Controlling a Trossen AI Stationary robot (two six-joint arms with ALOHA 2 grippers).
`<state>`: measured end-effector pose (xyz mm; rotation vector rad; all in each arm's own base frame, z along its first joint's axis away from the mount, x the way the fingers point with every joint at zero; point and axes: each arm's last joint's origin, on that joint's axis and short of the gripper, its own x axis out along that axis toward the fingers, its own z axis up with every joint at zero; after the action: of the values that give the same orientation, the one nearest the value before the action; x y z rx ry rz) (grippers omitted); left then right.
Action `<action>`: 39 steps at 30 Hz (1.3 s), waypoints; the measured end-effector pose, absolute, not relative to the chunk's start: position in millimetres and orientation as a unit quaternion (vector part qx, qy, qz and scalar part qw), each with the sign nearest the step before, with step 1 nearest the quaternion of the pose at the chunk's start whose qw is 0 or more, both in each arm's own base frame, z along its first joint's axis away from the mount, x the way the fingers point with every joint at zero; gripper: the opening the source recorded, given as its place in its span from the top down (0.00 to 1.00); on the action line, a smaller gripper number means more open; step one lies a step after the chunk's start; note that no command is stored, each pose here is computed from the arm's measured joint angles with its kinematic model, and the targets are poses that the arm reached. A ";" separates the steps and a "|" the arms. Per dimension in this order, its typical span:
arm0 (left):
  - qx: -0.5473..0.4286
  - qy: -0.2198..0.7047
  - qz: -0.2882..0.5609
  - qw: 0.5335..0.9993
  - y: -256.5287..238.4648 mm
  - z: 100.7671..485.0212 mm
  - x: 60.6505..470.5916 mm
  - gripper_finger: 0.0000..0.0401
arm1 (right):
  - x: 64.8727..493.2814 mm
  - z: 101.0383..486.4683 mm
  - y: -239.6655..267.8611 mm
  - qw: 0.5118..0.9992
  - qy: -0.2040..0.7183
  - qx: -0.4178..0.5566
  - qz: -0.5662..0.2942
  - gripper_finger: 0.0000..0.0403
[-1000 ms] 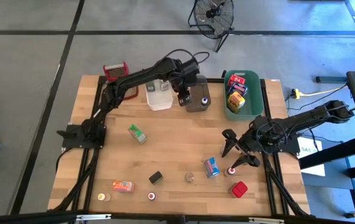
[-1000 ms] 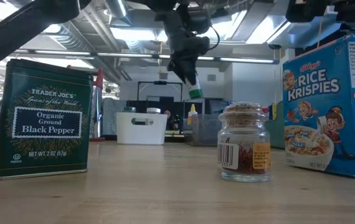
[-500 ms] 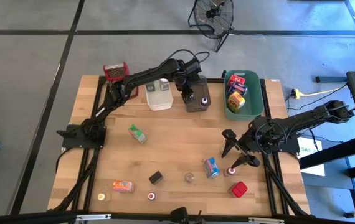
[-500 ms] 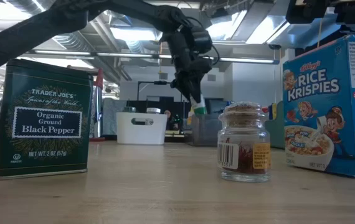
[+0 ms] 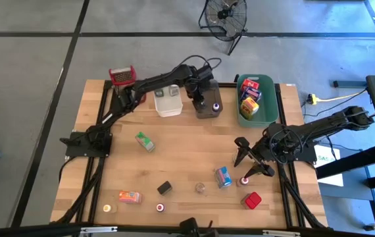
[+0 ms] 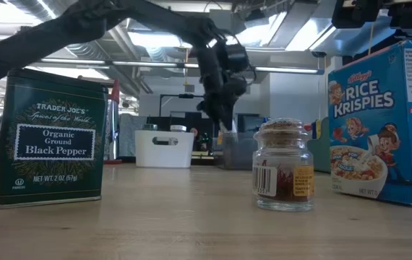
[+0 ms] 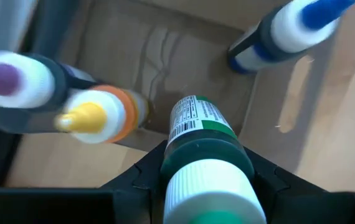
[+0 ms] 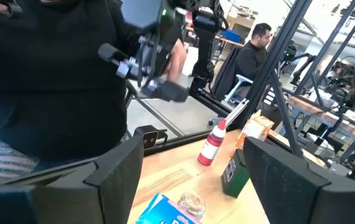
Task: Pick & Place Kitchen Items
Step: Put the green coloring bottle into the black transparent bin
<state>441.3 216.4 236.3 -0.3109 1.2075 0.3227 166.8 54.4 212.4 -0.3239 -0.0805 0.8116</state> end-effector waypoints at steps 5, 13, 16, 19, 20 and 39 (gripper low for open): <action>-0.152 0.580 0.146 0.787 218.6 216.7 445.3 0.67 | 166.8 212.4 54.4 0.906 -0.038 -0.154 0.392 0.31; -0.146 0.592 0.160 0.777 219.2 215.0 443.1 0.67 | 166.7 210.8 54.4 0.906 -0.029 -0.152 0.393 0.31; -0.145 0.608 0.168 0.762 219.6 212.9 439.5 0.67 | 166.6 209.8 54.3 0.906 -0.024 -0.151 0.394 0.31; -0.147 0.614 0.167 0.757 220.4 206.6 440.3 0.67 | 166.5 208.5 54.3 0.905 -0.019 -0.153 0.395 0.31; -0.147 0.616 0.167 0.756 220.3 206.1 440.1 0.67 | 166.5 208.4 54.3 0.905 -0.019 -0.155 0.395 0.31; -0.146 0.620 0.164 0.753 219.5 199.5 442.5 0.65 | 166.5 208.2 54.3 0.904 -0.019 -0.158 0.396 0.31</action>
<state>442.5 219.5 199.5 -0.3198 1.3534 0.3586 166.5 54.3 208.2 -0.3267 -0.0401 0.8174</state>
